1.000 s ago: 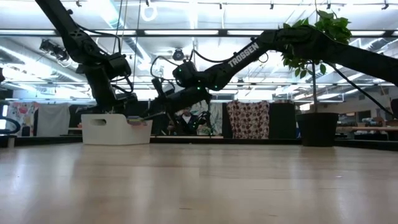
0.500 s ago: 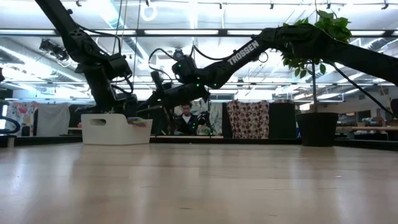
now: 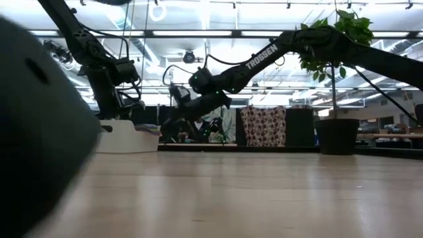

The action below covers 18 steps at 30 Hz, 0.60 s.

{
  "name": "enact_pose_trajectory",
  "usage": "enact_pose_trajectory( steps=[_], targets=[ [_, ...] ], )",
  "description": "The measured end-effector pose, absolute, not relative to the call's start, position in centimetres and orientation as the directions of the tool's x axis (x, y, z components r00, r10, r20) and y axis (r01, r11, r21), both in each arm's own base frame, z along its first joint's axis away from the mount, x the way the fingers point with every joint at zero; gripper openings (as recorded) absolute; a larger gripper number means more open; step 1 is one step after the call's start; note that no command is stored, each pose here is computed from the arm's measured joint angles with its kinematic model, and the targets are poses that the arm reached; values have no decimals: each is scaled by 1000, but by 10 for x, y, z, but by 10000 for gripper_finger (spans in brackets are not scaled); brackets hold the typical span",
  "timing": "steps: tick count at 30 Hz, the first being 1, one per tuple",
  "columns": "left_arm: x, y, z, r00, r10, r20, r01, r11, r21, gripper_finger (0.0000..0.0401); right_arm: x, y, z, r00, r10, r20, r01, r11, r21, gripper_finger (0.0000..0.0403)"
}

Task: Nest measuring cups in basket
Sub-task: Put the nested measuring cups into the white bin

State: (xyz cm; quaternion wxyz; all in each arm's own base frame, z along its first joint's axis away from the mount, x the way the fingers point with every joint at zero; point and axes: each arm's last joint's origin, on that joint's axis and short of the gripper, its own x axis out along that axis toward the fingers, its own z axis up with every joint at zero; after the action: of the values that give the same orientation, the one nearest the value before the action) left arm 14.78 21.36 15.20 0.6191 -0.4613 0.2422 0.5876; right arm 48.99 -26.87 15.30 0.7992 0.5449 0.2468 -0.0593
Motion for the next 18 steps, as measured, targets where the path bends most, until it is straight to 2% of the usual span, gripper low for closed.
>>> enact_pose_trajectory(
  steps=[8,15,18],
  targets=[
    [148,213,152,192,503,-843,-951,-116,-286,107,494,-256,145,826,79,-559,486,404,775,11],
    [148,214,152,187,508,-841,-951,-121,-285,107,494,-257,146,834,112,-540,456,411,790,11],
    [148,214,152,182,517,-836,-950,-126,-284,107,496,-256,150,858,158,-488,396,402,826,11]
  ],
)
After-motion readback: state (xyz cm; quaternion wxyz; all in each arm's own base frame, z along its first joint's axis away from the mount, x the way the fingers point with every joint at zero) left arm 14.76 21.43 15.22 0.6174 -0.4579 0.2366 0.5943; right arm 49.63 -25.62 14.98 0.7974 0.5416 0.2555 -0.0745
